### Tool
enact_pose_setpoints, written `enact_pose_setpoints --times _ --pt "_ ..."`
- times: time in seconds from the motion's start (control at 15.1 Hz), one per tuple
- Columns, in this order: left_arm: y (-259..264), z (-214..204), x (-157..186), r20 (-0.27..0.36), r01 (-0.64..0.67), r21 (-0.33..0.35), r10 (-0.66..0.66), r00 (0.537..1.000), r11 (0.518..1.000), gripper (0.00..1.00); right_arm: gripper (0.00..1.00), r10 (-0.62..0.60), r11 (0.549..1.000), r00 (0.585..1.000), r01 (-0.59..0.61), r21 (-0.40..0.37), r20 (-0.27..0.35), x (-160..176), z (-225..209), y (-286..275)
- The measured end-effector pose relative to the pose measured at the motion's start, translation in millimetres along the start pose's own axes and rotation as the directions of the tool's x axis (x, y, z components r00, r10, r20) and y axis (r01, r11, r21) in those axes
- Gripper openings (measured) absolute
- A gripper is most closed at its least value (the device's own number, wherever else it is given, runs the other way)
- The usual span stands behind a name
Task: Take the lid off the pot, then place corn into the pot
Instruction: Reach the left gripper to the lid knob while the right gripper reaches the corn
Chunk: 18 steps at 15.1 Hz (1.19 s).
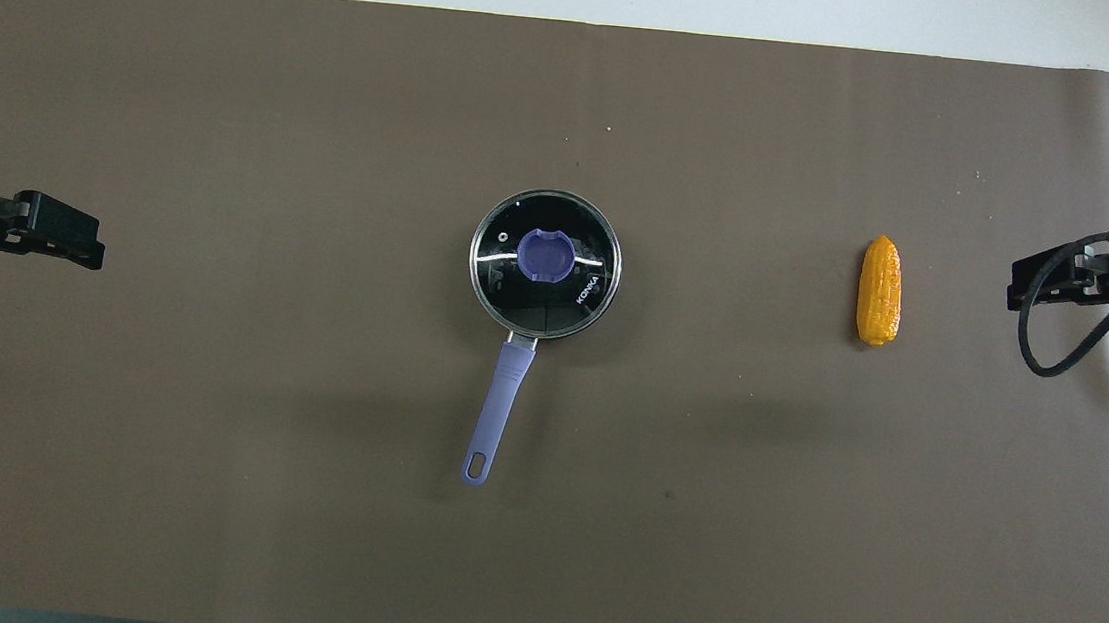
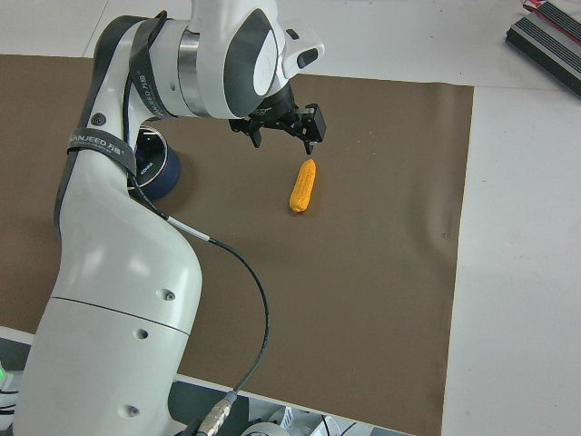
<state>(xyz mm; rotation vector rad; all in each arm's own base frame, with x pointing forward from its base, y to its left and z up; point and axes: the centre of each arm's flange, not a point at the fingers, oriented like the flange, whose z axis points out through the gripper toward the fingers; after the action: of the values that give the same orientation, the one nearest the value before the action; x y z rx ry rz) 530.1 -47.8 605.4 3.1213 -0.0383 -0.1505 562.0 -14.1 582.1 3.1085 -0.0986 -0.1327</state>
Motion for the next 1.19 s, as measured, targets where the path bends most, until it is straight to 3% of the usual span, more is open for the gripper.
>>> enact_pose_setpoints --times 0.46,0.66,0.79,0.93,1.19 --pt "4.8 2.1 -0.1 0.005 -0.009 0.001 0.009 1.000 1.000 1.00 1.00 -0.002 1.000 1.000 0.002 0.000 0.000 0.0 -0.1 -0.9" --pt "23.9 -1.1 7.2 -0.065 -0.030 -0.011 0.030 0.997 0.999 1.00 1.00 -0.011 1.000 0.999 0.011 0.001 -0.038 5.1 4.6 -6.2" --pt "68.8 5.7 13.3 -0.088 -0.030 -0.048 0.026 0.996 0.998 1.00 1.00 -0.025 1.000 0.997 0.026 0.003 -0.069 10.3 19.2 -15.1" --pt "140.2 27.0 25.1 -0.071 -0.026 -0.068 0.021 0.997 0.997 1.00 1.00 -0.054 0.999 0.994 0.054 0.002 -0.095 15.3 41.8 -32.0" --pt "292.9 90.0 59.8 -0.034 -0.027 -0.083 0.025 0.999 0.996 1.00 0.97 -0.118 0.993 0.985 0.119 0.001 -0.123 21.2 137.5 -69.8"
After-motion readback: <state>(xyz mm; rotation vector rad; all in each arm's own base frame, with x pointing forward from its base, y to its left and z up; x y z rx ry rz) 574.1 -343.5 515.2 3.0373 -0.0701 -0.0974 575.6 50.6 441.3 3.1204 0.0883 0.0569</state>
